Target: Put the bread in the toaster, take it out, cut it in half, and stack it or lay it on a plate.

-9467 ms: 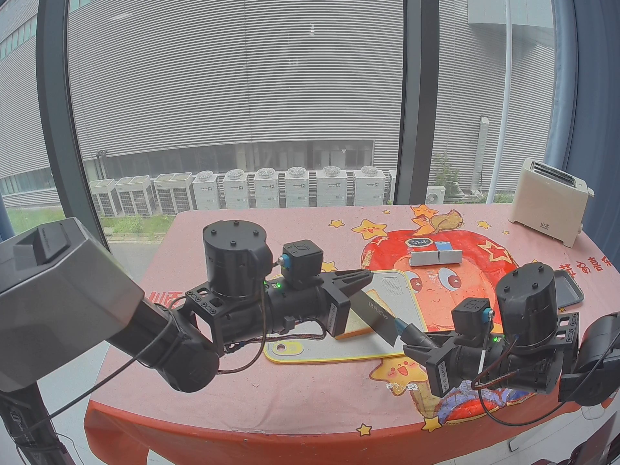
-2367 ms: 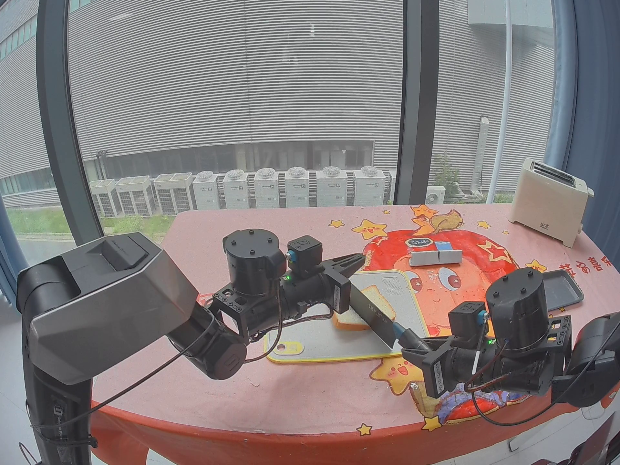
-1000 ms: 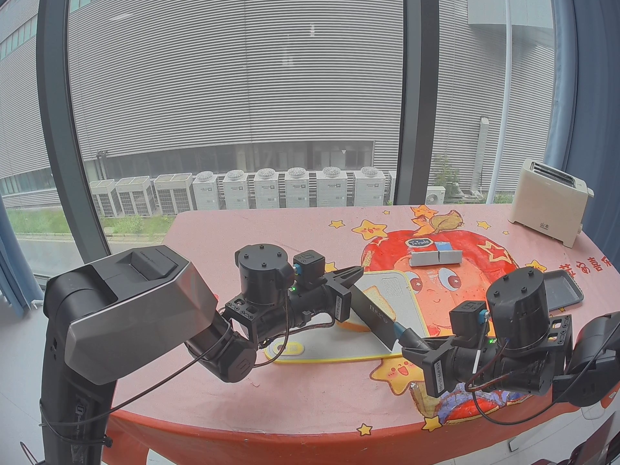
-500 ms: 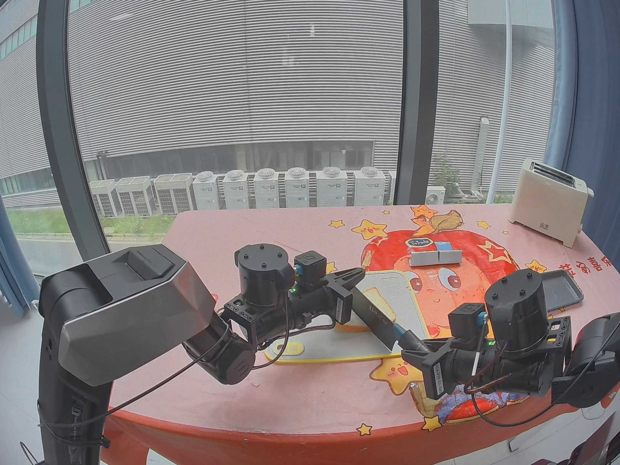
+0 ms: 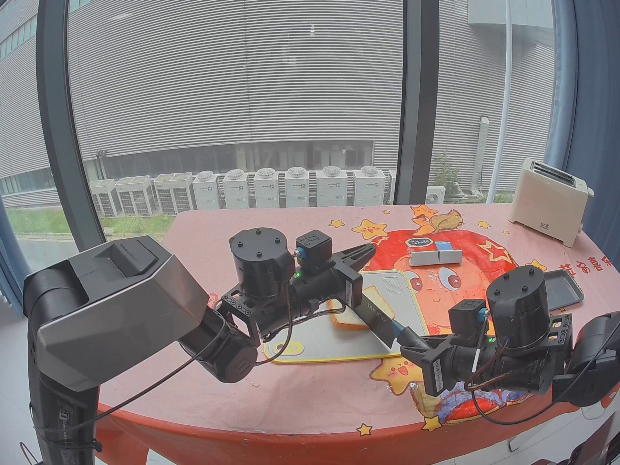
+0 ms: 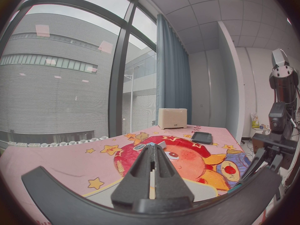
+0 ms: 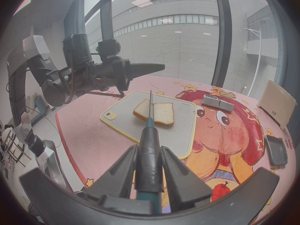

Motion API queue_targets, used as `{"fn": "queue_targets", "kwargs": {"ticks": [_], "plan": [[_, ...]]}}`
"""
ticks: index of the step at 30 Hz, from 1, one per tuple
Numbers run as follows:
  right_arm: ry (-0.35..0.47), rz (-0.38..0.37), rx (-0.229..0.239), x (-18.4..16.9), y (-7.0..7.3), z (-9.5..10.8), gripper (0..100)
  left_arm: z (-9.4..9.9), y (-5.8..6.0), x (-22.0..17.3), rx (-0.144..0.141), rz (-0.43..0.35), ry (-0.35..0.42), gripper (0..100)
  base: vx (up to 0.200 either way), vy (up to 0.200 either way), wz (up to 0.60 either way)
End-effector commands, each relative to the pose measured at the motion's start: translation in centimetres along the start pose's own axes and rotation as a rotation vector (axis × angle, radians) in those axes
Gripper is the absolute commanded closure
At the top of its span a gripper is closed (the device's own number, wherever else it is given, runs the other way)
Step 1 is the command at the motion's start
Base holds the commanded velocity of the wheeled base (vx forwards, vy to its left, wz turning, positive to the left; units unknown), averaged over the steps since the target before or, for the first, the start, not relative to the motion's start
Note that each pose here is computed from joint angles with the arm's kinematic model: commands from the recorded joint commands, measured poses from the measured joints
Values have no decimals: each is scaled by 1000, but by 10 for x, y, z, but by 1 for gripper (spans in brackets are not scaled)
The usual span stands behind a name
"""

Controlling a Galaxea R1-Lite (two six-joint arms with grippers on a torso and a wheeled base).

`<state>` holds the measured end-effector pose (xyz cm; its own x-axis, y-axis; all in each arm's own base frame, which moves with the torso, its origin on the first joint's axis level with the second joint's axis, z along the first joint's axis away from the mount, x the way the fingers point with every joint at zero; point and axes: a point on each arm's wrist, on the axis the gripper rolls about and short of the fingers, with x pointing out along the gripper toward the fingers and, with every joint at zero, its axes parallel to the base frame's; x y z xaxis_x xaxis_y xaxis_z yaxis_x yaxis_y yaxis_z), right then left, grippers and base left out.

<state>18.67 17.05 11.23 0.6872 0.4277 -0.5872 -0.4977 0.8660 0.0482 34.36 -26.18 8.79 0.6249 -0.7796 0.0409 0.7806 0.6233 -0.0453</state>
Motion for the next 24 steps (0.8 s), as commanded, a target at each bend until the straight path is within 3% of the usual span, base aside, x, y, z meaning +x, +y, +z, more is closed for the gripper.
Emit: {"fn": "queue_targets", "kwargs": {"ticks": [1,11,24], "plan": [[-5,1,0,-1,0,1,100,-1,-10,0,-2,-24,8,100,0,0,0],[-3,0,1,0,0,0,100,-57,-1,3,-41,-10,172,100,0,0,0],[25,-4,-5,1,0,-4,100,-65,-2,3,-46,-11,192,100,0,0,0]]}}
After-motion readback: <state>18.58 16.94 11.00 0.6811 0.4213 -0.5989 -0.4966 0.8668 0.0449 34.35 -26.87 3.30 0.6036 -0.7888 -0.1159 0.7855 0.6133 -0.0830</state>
